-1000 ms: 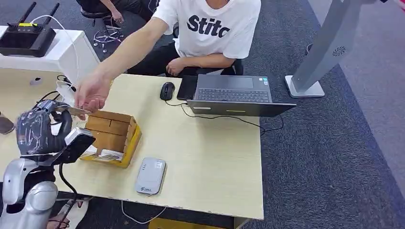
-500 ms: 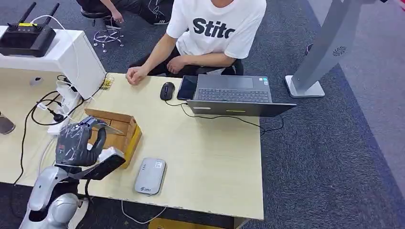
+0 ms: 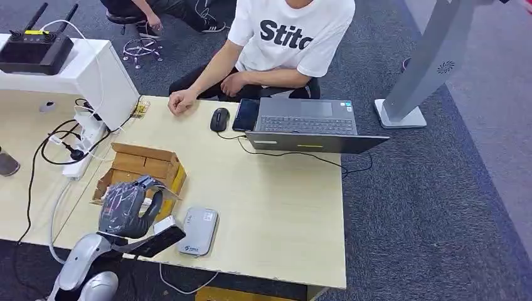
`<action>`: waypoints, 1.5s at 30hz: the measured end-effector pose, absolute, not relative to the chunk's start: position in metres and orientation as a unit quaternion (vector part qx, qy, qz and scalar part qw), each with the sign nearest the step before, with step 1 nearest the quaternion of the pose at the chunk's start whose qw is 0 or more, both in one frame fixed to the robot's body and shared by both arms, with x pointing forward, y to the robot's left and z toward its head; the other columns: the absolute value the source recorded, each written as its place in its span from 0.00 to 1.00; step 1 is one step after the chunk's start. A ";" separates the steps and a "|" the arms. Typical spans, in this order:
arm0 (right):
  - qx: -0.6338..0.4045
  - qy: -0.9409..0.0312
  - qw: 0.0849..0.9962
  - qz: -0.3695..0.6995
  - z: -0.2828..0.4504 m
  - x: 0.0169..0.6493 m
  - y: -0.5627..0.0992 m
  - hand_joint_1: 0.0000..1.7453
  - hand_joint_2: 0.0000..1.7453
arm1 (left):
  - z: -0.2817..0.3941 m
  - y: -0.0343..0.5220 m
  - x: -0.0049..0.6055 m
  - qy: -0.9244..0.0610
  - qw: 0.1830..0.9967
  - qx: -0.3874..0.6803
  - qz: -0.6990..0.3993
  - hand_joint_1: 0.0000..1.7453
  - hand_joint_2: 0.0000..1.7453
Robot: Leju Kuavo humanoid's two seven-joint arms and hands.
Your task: Pass the card to the sensor for recognition and then transmit it.
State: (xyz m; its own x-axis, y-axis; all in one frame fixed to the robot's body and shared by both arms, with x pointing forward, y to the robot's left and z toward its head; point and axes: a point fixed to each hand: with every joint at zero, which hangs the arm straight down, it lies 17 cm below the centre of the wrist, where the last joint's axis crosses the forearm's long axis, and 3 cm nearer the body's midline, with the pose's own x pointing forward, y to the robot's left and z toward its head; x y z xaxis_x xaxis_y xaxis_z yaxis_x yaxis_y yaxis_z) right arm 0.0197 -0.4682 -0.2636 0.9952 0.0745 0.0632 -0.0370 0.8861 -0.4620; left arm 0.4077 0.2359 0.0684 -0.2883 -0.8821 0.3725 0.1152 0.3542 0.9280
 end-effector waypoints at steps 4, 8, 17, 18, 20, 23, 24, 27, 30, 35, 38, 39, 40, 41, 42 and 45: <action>-0.235 -0.039 0.971 0.028 -0.264 0.019 -0.467 0.00 1.00 | 0.050 0.239 0.400 -0.627 0.530 0.292 -0.490 1.00 1.00; -0.234 -0.035 0.971 0.031 -0.264 0.018 -0.467 0.00 1.00 | 0.029 0.242 0.390 -0.607 0.548 0.285 -0.500 1.00 1.00; -0.232 -0.033 0.972 0.029 -0.264 0.017 -0.466 0.00 1.00 | -0.009 0.253 0.374 -0.572 0.580 0.279 -0.508 1.00 1.00; -0.232 -0.033 0.972 0.029 -0.264 0.017 -0.466 0.00 1.00 | -0.011 0.254 0.374 -0.571 0.582 0.278 -0.507 1.00 1.00; -0.232 -0.033 0.972 0.030 -0.264 0.017 -0.466 0.00 1.00 | -0.015 0.254 0.372 -0.568 0.586 0.278 -0.507 1.00 1.00; -0.232 -0.033 0.972 0.031 -0.264 0.017 -0.466 0.00 1.00 | -0.019 0.255 0.371 -0.564 0.588 0.278 -0.508 1.00 1.00; -0.231 -0.033 0.972 0.031 -0.264 0.017 -0.466 0.00 1.00 | -0.020 0.255 0.371 -0.563 0.589 0.278 -0.509 1.00 1.00; -0.231 -0.033 0.972 0.034 -0.265 0.017 -0.466 0.00 1.00 | -0.025 0.256 0.369 -0.559 0.592 0.278 -0.510 1.00 1.00; -0.231 -0.032 0.972 0.036 -0.265 0.016 -0.466 0.00 1.00 | -0.024 0.256 0.370 -0.562 0.588 0.281 -0.510 1.00 1.00; -0.231 -0.031 0.972 0.038 -0.265 0.016 -0.465 0.00 1.00 | -0.016 0.253 0.377 -0.572 0.580 0.284 -0.505 1.00 1.00; -0.228 -0.035 0.972 0.039 -0.265 0.018 -0.464 0.00 1.00 | -0.010 0.249 0.383 -0.579 0.574 0.284 -0.504 1.00 1.00; -0.226 -0.035 0.973 0.040 -0.265 0.018 -0.464 0.00 1.00 | -0.009 0.247 0.384 -0.581 0.573 0.283 -0.503 1.00 1.00; -0.225 -0.035 0.973 0.041 -0.265 0.018 -0.463 0.00 1.00 | -0.008 0.247 0.385 -0.582 0.572 0.284 -0.503 1.00 1.00; -0.223 -0.035 0.973 0.042 -0.265 0.018 -0.463 0.00 1.00 | -0.007 0.246 0.386 -0.582 0.572 0.283 -0.503 1.00 1.00; -0.223 -0.035 0.973 0.042 -0.265 0.018 -0.463 0.00 1.00 | -0.007 0.245 0.386 -0.583 0.572 0.283 -0.503 1.00 1.00; -0.224 -0.035 0.973 0.044 -0.265 0.018 -0.463 0.00 1.00 | -0.006 0.242 0.387 -0.584 0.572 0.281 -0.502 1.00 1.00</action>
State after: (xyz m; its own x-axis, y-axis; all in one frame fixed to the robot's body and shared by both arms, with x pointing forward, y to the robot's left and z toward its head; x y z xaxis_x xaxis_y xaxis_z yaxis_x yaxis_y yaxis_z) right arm 0.0178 -0.4626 -0.2654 0.9937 0.1012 0.0488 -0.0697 0.8960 -0.4386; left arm 0.3875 0.2423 -0.0057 -0.1880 -0.9033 0.3856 0.2456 0.3369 0.9089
